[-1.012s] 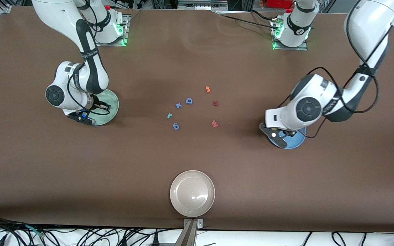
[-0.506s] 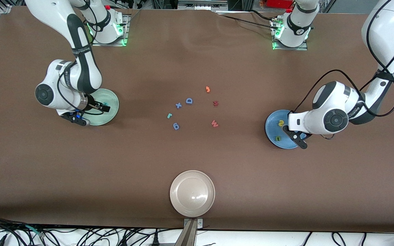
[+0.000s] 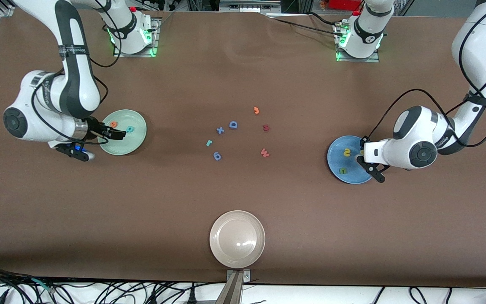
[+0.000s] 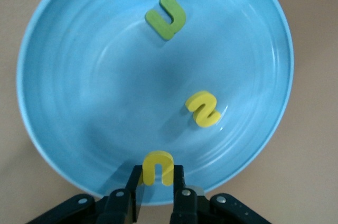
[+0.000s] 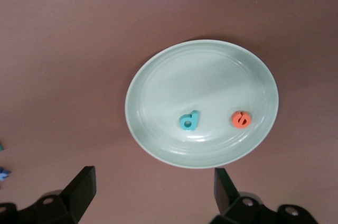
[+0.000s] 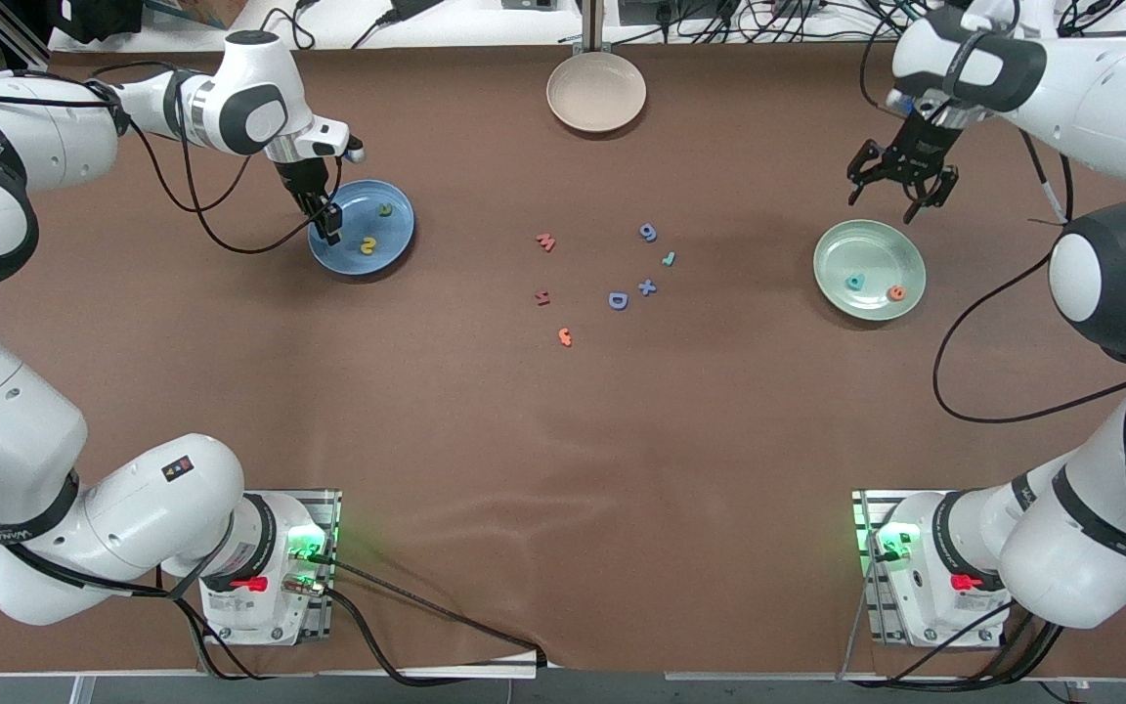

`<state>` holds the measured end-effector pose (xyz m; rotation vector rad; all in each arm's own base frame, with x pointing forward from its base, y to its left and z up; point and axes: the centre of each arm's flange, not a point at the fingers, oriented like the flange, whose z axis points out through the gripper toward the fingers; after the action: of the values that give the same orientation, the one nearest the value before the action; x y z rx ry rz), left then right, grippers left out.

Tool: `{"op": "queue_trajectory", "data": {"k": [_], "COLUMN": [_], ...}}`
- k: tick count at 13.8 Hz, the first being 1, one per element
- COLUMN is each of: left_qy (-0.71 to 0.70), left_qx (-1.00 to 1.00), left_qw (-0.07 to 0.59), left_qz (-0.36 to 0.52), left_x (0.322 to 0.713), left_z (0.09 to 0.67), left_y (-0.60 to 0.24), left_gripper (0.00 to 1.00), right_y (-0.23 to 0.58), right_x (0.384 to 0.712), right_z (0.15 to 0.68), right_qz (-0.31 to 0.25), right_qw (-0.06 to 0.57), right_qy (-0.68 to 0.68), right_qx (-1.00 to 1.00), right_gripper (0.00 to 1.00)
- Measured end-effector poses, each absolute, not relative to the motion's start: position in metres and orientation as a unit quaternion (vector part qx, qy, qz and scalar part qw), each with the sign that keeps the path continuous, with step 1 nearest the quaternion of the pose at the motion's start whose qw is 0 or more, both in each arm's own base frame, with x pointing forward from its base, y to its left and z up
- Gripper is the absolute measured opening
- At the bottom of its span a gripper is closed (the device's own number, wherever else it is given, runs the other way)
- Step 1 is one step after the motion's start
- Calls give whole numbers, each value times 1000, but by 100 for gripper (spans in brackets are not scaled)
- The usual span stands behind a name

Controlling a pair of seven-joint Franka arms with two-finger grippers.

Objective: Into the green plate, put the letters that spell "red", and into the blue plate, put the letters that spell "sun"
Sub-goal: 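Release the d on the green plate while the left gripper carries the n, then drop the n on the blue plate while the right gripper reaches the letters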

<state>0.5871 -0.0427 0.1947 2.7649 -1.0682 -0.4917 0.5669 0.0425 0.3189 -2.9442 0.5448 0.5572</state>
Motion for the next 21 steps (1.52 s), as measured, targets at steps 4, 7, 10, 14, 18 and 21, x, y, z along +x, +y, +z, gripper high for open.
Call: {"op": "queue_trajectory", "data": {"k": [4, 7, 10, 14, 18, 21], "left_qy": [-356, -357, -355, -361, -372, -365], "left_qx": [918, 918, 922, 920, 916, 919], "left_qw": [72, 71, 67, 56, 42, 32], "left_qz": [-160, -155, -142, -141, -145, -143], "left_x": [588, 592, 603, 622, 631, 641], "left_z": [192, 196, 209, 257, 287, 317], "left_y": [-45, -46, -45, -55, -75, -70], "left_gripper": [50, 78, 100, 100, 100, 100], "right_y": [88, 157, 223, 285, 347, 373], "right_x": [587, 588, 587, 583, 568, 554], "right_z": [371, 388, 382, 342, 284, 243], "right_qz": [179, 164, 160, 135, 97, 83], "right_qw": [39, 25, 34, 30, 19, 0], "right_qy": [209, 248, 287, 321, 344, 347], "right_qx": [-961, -955, -944, -937, -934, -934], "right_gripper": [98, 98, 97, 96, 96, 96]}}
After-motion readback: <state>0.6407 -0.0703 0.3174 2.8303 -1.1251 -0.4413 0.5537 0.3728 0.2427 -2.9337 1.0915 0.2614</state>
